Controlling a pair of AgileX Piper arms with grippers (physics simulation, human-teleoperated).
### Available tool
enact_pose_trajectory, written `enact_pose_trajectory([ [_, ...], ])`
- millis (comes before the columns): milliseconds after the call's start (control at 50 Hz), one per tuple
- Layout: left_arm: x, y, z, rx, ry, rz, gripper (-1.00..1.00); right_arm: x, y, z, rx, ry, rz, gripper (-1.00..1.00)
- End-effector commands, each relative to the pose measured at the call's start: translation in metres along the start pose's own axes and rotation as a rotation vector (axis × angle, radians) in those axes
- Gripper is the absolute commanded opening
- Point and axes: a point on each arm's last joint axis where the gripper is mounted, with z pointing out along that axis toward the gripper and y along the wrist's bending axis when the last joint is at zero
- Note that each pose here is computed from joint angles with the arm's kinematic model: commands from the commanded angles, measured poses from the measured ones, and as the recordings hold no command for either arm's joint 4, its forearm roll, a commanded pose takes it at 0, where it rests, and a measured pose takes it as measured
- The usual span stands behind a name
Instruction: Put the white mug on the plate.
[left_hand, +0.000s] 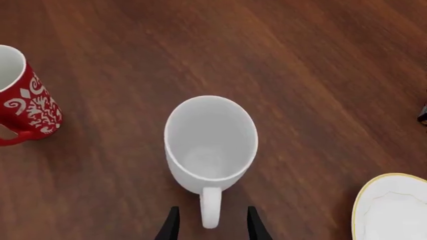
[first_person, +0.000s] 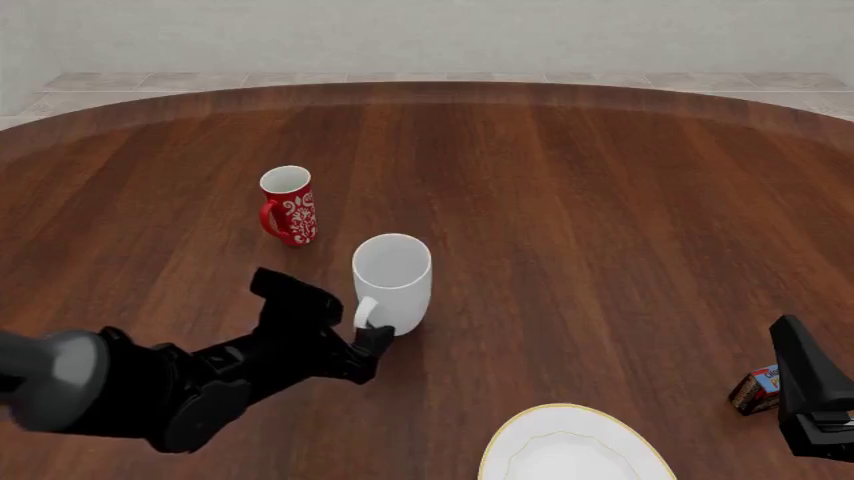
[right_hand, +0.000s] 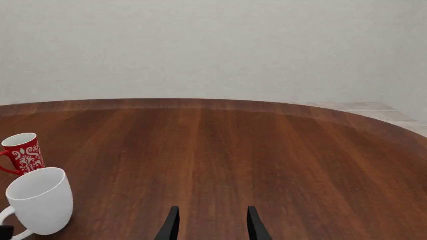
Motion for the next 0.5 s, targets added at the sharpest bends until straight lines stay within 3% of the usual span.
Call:
enact_pose_trajectory([
  [20, 0.0013, -0.0004, 0.006, 0.001, 0.005, -0.024, 1.0, 0.0003, 0.0002, 0.0006, -0.003, 0.002, 0.001, 1.0],
  [500, 0.0028, -0.0038, 0.0092, 0.012, 0.005, -0.062, 1.0, 0.0003, 0.0002, 0.0005, -0.003, 0.002, 0.001, 1.0],
])
